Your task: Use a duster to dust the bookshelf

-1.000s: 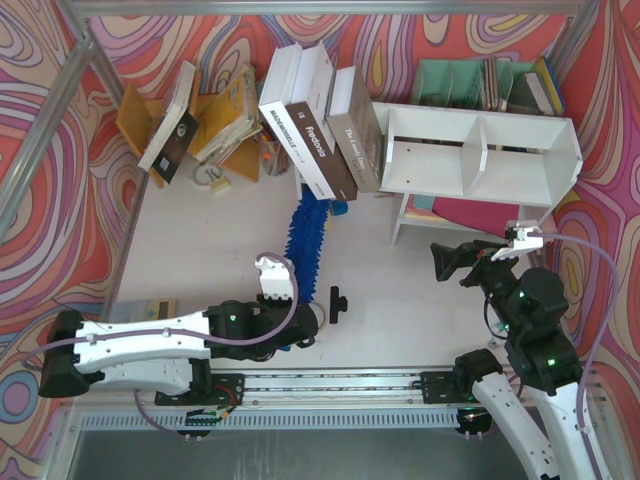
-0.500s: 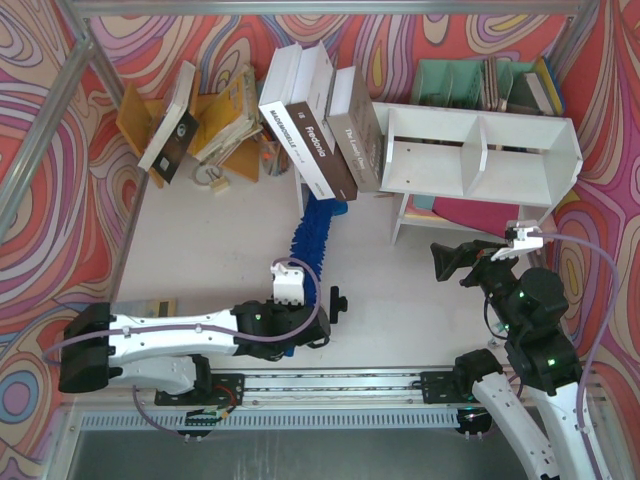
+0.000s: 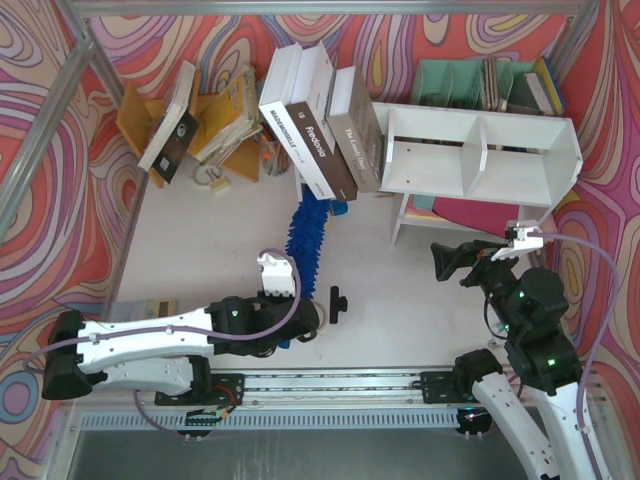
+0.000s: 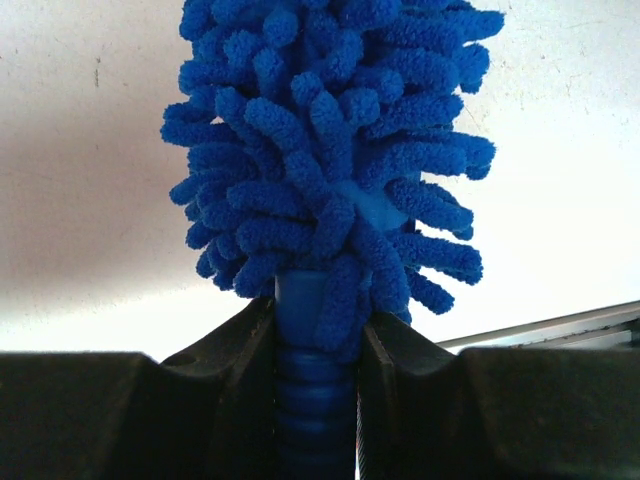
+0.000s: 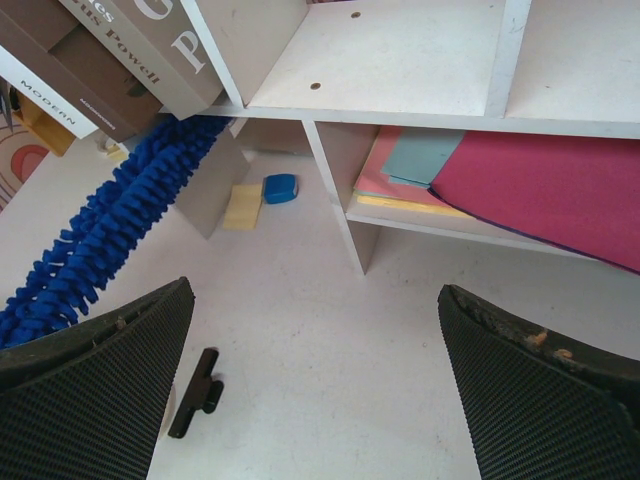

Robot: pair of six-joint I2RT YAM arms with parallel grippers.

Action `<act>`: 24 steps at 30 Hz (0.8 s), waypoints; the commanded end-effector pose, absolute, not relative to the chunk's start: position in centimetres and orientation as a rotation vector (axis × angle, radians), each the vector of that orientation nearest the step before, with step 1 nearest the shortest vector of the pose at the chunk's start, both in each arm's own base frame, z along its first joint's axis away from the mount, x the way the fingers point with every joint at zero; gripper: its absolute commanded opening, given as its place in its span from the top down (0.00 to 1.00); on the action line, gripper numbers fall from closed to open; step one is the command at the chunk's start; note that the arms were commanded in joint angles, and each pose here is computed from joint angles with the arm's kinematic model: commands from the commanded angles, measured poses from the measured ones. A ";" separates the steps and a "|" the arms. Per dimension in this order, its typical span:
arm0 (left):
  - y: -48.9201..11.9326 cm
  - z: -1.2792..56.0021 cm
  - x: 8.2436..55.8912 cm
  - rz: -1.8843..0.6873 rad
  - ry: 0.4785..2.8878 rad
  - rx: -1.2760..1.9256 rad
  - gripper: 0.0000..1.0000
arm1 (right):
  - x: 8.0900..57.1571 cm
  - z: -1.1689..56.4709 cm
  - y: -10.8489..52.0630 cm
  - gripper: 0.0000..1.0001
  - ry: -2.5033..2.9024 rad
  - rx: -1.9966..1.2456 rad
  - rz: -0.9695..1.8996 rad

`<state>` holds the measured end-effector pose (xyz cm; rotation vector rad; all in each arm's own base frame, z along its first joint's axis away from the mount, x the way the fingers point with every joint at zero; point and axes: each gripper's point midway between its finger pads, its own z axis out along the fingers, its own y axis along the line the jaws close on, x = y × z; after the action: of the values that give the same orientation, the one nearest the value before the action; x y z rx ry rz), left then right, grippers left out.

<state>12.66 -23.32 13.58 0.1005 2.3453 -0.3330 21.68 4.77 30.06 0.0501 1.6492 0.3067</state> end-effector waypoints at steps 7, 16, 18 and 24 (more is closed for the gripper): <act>-22.6 8.8 12.5 -0.223 2.405 0.061 1.00 | 21.5 31.0 4.6 0.01 1.615 0.051 0.299; -22.1 9.4 12.7 -0.205 2.385 0.092 1.00 | 21.5 31.0 4.6 0.01 1.615 0.051 0.300; -22.2 11.0 13.2 -0.208 2.350 0.104 1.00 | 21.5 31.0 4.6 0.02 1.614 0.053 0.302; -21.8 15.7 14.4 -0.206 2.260 0.126 1.00 | 21.6 30.9 4.6 0.01 1.618 0.051 0.301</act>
<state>12.34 -23.01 11.76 0.1446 2.3891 -0.2483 21.70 4.67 30.05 0.0544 1.6491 0.3019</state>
